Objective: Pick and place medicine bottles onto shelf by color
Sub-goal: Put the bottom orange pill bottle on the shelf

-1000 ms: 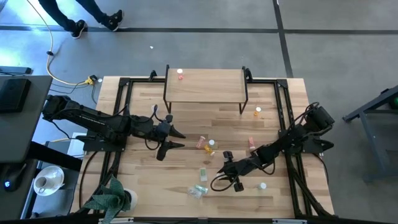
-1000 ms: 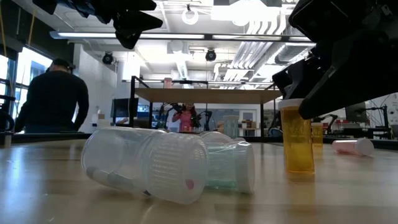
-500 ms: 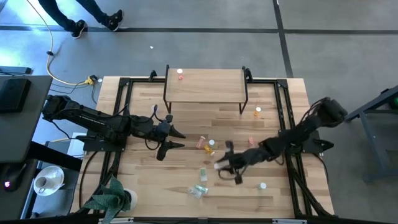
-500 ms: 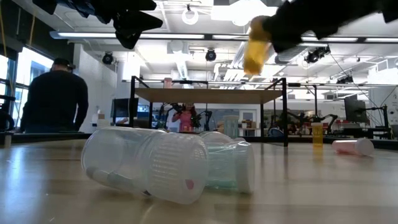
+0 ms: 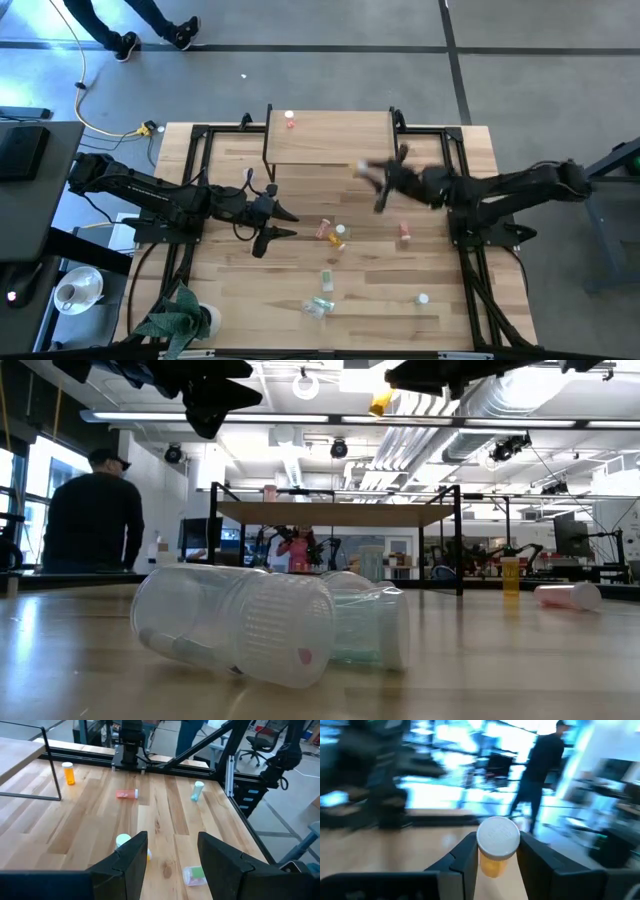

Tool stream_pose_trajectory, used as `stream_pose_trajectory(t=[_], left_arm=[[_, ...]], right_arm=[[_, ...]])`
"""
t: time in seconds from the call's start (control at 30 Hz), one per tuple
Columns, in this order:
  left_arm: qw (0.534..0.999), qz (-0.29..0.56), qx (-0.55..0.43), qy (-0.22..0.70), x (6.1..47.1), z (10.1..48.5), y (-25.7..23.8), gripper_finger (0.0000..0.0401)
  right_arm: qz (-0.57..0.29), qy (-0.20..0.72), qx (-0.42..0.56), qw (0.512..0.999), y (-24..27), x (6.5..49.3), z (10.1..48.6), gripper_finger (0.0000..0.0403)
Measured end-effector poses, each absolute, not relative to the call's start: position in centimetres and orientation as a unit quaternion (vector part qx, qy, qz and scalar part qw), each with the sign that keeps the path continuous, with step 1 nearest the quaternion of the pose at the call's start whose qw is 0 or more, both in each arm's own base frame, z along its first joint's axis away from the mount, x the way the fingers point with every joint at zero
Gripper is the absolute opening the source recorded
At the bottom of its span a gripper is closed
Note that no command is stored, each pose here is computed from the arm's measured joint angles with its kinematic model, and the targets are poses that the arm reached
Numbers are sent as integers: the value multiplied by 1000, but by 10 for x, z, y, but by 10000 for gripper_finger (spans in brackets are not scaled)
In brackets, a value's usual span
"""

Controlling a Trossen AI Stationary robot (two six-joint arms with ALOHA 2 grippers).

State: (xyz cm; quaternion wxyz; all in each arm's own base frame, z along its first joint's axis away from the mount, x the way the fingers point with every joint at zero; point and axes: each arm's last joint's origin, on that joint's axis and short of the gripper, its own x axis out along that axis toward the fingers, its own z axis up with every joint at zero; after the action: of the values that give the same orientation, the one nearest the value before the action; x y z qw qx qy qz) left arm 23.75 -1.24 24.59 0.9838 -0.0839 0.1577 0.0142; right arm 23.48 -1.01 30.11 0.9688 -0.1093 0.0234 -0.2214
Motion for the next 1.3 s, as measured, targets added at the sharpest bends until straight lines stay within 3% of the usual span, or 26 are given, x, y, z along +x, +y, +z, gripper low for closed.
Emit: stream_pose_trajectory(t=[0.23,0.43,0.83,1.3], left_arm=[[984,34,-80,156,238,246,-11,165],[983,34,-80,160,237,245,-11,165],[981,36,-88,167,237,244,-11,165],[981,36,-88,167,237,244,-11,165]], right_arm=[[-338,47,-69,937,-67,224,338,110],[-393,78,-9,916,-103,216,346,110],[-408,134,83,899,-153,223,311,110],[-413,218,110,877,-174,234,273,110]])
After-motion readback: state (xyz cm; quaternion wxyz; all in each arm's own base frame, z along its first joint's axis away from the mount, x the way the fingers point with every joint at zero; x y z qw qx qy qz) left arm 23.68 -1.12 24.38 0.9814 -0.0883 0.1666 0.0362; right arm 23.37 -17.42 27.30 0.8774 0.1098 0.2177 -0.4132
